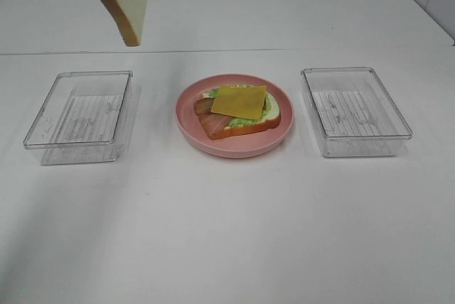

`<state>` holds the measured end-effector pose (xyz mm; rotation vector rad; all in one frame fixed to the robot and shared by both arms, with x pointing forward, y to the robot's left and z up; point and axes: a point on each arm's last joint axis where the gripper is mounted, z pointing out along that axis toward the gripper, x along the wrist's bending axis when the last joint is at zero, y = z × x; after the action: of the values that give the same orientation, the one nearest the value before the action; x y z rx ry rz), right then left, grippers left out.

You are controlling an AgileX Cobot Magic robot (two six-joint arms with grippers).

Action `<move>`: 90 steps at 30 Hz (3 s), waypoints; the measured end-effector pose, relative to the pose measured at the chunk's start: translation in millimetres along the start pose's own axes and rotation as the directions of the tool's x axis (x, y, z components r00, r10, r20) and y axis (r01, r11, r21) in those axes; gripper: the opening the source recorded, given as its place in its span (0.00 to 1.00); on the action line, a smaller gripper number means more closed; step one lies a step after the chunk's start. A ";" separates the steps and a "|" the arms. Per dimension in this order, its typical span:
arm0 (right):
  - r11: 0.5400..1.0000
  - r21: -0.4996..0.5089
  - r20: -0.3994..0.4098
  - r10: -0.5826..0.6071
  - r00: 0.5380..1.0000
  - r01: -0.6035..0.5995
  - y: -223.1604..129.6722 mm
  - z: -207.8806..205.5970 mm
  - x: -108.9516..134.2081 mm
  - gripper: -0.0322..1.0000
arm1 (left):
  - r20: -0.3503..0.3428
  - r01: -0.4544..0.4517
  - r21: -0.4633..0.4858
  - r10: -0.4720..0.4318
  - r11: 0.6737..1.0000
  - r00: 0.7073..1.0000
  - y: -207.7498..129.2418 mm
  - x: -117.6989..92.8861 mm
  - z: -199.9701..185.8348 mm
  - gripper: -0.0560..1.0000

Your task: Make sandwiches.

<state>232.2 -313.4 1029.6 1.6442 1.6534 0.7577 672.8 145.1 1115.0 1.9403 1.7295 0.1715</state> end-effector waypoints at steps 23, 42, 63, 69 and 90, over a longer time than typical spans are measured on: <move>1.000 0.000 0.000 0.000 1.000 0.000 0.0 0.0 0.0 0.98 | 0.474 0.031 0.208 -0.128 0.978 0.871 -24.5 -44.6 133.4 0.24; 1.000 0.000 0.000 0.000 1.000 0.000 0.0 0.0 0.0 0.98 | 0.463 0.134 0.229 -0.228 0.964 0.857 -35.5 -33.5 193.3 0.24; 1.000 0.000 0.000 0.000 1.000 0.000 0.0 0.0 0.0 0.98 | 0.385 0.119 0.237 -0.206 0.964 0.900 -39.1 -24.0 212.3 0.70; 1.000 0.000 0.000 0.000 1.000 0.000 0.0 0.0 0.0 0.98 | 0.314 0.065 0.241 -0.141 0.968 0.939 -29.8 -24.1 197.2 0.98; 1.000 0.000 0.000 0.000 1.000 0.000 0.0 0.0 0.0 0.98 | 0.091 -0.065 0.107 0.055 0.992 0.994 -4.4 -27.5 98.5 0.99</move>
<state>232.2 -313.4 1029.6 1.6442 1.6534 0.7577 706.6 89.5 1035.9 2.0482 1.6554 0.0128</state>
